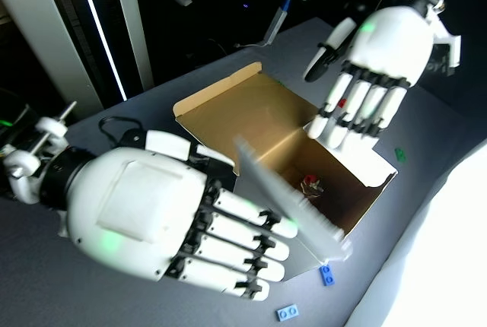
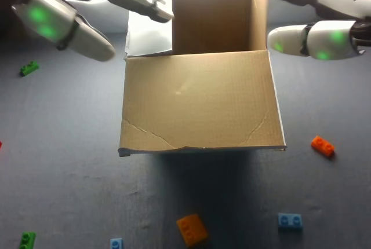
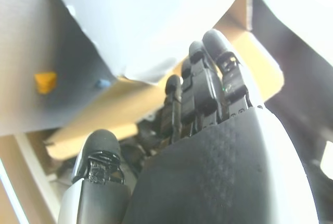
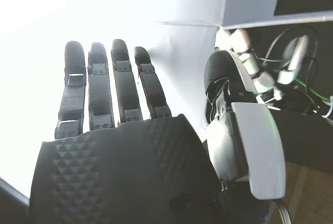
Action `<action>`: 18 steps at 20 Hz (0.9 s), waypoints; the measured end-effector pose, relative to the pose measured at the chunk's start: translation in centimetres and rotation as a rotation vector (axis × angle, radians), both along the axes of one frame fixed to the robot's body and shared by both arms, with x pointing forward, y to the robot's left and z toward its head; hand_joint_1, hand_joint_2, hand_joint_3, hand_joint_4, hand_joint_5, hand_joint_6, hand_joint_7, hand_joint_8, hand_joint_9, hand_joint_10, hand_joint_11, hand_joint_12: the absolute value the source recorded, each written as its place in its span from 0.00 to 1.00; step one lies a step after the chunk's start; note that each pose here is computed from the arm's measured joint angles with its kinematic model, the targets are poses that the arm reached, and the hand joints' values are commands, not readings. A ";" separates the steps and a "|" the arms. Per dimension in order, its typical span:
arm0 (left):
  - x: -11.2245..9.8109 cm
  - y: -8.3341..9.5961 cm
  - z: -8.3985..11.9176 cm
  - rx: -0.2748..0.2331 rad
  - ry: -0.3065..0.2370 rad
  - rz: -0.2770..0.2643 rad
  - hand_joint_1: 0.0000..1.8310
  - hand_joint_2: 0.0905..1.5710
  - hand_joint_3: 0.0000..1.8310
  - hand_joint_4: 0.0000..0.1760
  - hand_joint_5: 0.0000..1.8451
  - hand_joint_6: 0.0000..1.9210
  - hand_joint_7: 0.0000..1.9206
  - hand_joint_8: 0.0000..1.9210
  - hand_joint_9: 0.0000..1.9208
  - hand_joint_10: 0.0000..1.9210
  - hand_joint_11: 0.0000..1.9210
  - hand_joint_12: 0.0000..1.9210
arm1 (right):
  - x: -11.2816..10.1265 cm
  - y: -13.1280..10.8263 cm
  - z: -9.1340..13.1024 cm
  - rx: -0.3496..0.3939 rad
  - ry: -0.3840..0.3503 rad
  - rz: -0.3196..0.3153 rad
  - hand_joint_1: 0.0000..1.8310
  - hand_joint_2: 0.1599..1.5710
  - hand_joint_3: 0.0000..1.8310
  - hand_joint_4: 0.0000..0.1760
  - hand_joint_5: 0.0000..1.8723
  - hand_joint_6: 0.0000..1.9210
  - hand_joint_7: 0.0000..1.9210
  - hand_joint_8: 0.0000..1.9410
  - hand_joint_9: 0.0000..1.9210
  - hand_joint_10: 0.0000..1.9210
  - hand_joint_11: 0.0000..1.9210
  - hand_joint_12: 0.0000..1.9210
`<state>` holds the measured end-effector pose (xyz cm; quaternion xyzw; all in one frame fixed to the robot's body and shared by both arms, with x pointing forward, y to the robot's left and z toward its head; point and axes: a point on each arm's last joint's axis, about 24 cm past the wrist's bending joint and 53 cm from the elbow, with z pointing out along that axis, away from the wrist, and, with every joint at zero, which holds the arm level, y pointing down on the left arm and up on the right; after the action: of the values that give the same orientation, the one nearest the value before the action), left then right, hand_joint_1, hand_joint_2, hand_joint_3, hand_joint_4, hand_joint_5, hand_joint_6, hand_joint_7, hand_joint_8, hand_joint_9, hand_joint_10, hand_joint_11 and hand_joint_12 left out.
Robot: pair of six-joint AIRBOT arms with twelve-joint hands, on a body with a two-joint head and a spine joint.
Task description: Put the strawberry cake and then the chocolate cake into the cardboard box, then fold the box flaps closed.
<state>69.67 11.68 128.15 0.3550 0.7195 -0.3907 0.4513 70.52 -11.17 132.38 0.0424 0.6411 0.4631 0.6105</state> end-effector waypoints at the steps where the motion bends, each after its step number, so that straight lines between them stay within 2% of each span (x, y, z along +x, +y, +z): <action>1: 0.3 0.8 0.0 0.007 0.002 0.018 0.00 0.81 0.00 0.29 0.08 0.00 0.11 0.00 0.16 0.00 0.00 0.52 | 0.0 0.3 -0.2 -0.005 0.007 0.007 0.00 0.82 0.00 0.00 0.10 0.01 0.12 0.00 0.11 0.01 0.00 0.40; 3: 0.4 2.2 -0.2 0.008 0.012 0.036 0.00 0.80 0.00 0.33 0.10 0.01 0.14 0.01 0.17 0.01 0.00 0.56 | -0.1 1.1 -0.5 -0.019 0.032 0.026 0.00 0.82 0.00 0.00 0.09 0.00 0.10 0.00 0.10 0.00 0.00 0.42; 4: 0.4 2.9 -0.3 0.008 0.016 0.042 0.00 0.80 0.00 0.36 0.09 0.00 0.13 0.00 0.17 0.00 0.00 0.53 | -0.2 1.4 -0.7 -0.022 0.039 0.032 0.00 0.82 0.00 0.00 0.07 0.00 0.09 0.00 0.09 0.00 0.00 0.37; 5: 0.3 3.8 -0.5 0.009 0.024 0.052 0.00 0.80 0.00 0.37 0.08 0.00 0.13 0.00 0.16 0.00 0.00 0.51 | -0.2 1.9 -0.8 -0.027 0.042 0.041 0.00 0.82 0.00 0.00 0.07 0.00 0.10 0.01 0.10 0.01 0.00 0.36; 8: -0.1 6.4 -1.6 0.031 0.054 0.087 0.00 0.81 0.00 0.33 0.08 0.00 0.10 0.00 0.17 0.00 0.00 0.55 | -0.3 2.4 -1.0 -0.036 0.041 0.048 0.00 0.82 0.00 0.00 0.07 0.00 0.10 0.00 0.10 0.01 0.00 0.32; 10: -0.4 8.2 -2.0 0.032 0.059 0.117 0.00 0.82 0.00 0.34 0.08 0.00 0.09 0.00 0.15 0.00 0.00 0.51 | -0.3 2.5 -0.9 -0.040 0.032 0.049 0.00 0.83 0.00 0.00 0.09 0.01 0.12 0.00 0.11 0.01 0.00 0.35; 12: -0.9 8.7 -2.5 0.041 0.071 0.117 0.00 0.82 0.00 0.41 0.08 0.00 0.09 0.00 0.14 0.00 0.00 0.50 | -0.1 2.8 -0.9 -0.054 0.021 0.047 0.00 0.83 0.00 0.00 0.10 0.01 0.12 0.00 0.11 0.01 0.00 0.36; 14: -1.8 9.0 -3.4 0.058 0.088 0.103 0.00 0.82 0.00 0.42 0.07 0.00 0.09 0.00 0.14 0.00 0.00 0.48 | 0.0 3.0 -0.9 -0.054 0.020 0.050 0.00 0.83 0.00 0.00 0.09 0.00 0.11 0.00 0.10 0.00 0.00 0.29; 15: -2.8 9.2 -3.9 0.063 0.107 0.084 0.00 0.82 0.00 0.43 0.07 0.00 0.08 0.00 0.13 0.00 0.00 0.48 | 0.1 3.1 -1.2 -0.055 0.018 0.048 0.00 0.83 0.00 0.00 0.08 0.00 0.11 0.00 0.10 0.00 0.00 0.29; 17: -3.2 9.3 -4.4 0.074 0.114 0.075 0.00 0.82 0.00 0.40 0.07 0.00 0.09 0.00 0.14 0.00 0.00 0.49 | 0.2 3.1 -1.2 -0.057 0.015 0.047 0.00 0.83 0.00 0.00 0.09 0.00 0.12 0.00 0.11 0.00 0.00 0.28; 18: -3.7 9.4 -4.9 0.090 0.118 0.065 0.00 0.82 0.00 0.37 0.06 0.00 0.10 0.00 0.15 0.00 0.00 0.50 | 0.1 3.3 -1.2 -0.062 0.012 0.049 0.00 0.82 0.00 0.00 0.11 0.01 0.12 0.00 0.11 0.00 0.00 0.32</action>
<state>65.93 21.11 123.26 0.3279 0.7729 -0.3633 0.4039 70.65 -7.90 131.15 0.0104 0.6597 0.4574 0.5962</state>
